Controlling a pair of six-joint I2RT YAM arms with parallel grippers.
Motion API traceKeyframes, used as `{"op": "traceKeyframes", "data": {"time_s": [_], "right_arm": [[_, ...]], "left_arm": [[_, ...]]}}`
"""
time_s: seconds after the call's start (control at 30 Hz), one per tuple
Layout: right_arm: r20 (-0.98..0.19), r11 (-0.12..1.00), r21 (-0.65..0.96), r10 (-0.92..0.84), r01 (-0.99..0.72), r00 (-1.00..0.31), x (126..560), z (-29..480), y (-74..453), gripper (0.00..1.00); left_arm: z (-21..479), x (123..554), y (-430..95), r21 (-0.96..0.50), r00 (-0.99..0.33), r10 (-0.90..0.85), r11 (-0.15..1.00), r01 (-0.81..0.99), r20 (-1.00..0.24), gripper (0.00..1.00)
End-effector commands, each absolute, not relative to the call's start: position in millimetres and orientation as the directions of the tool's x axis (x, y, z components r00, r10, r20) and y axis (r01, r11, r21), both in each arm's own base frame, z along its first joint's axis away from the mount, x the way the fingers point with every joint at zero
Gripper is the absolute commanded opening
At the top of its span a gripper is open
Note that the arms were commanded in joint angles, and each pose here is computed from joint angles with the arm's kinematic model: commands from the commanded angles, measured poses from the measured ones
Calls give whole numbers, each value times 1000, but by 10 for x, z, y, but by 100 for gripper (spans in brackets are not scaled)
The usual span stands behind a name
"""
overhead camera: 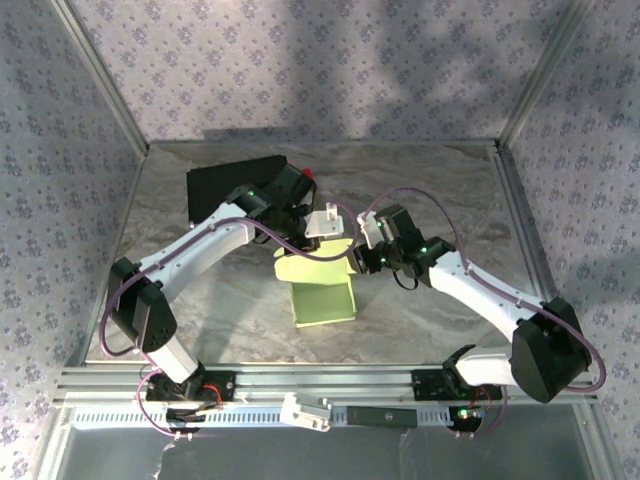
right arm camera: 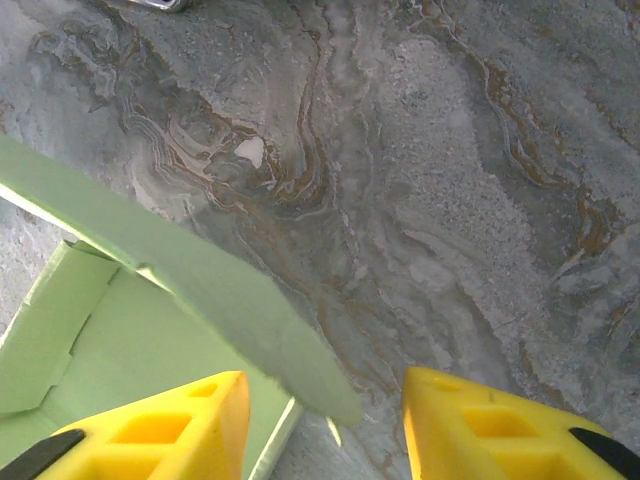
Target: Fold the paper box
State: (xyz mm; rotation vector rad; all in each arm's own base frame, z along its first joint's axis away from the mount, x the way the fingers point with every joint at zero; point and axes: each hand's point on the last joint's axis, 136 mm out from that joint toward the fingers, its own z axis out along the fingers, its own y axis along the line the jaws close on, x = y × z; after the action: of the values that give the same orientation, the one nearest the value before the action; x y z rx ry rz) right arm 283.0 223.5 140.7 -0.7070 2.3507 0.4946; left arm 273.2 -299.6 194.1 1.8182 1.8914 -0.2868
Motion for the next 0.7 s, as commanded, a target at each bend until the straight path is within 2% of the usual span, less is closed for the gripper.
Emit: {"op": "traceKeyframes", "data": {"time_s": [0.0, 0.13, 0.23, 0.43, 0.6, 0.67], "right_arm": [[-661, 755, 135, -414, -641, -626, 2859, 1486, 2320, 38], [-645, 743, 124, -444, -658, -622, 2863, 1448, 2375, 31], [-645, 746, 120, -443, -655, -623, 2876, 1443, 2377, 22], [-640, 747, 114, -449, -655, -623, 2863, 1427, 2376, 16], [-636, 753, 88, -462, -652, -619, 2868, 1399, 2379, 0], [-644, 760, 64, -463, -647, -609, 2884, 1417, 2359, 0]], "left_arm": [[2008, 2727, -2964, 189, 43, 879, 54, 980, -476, 0], [2019, 2741, -2972, 195, 50, 878, 49, 980, -476, 0], [2005, 2744, -2973, 190, 46, 878, 52, 980, -477, 0], [1997, 2776, -2980, 192, 35, 876, 67, 979, -482, 0], [2048, 2792, -3012, 193, 18, 861, 93, 977, -508, 0], [2123, 2835, -3007, 209, -5, 842, 140, 968, -539, 31]]}}
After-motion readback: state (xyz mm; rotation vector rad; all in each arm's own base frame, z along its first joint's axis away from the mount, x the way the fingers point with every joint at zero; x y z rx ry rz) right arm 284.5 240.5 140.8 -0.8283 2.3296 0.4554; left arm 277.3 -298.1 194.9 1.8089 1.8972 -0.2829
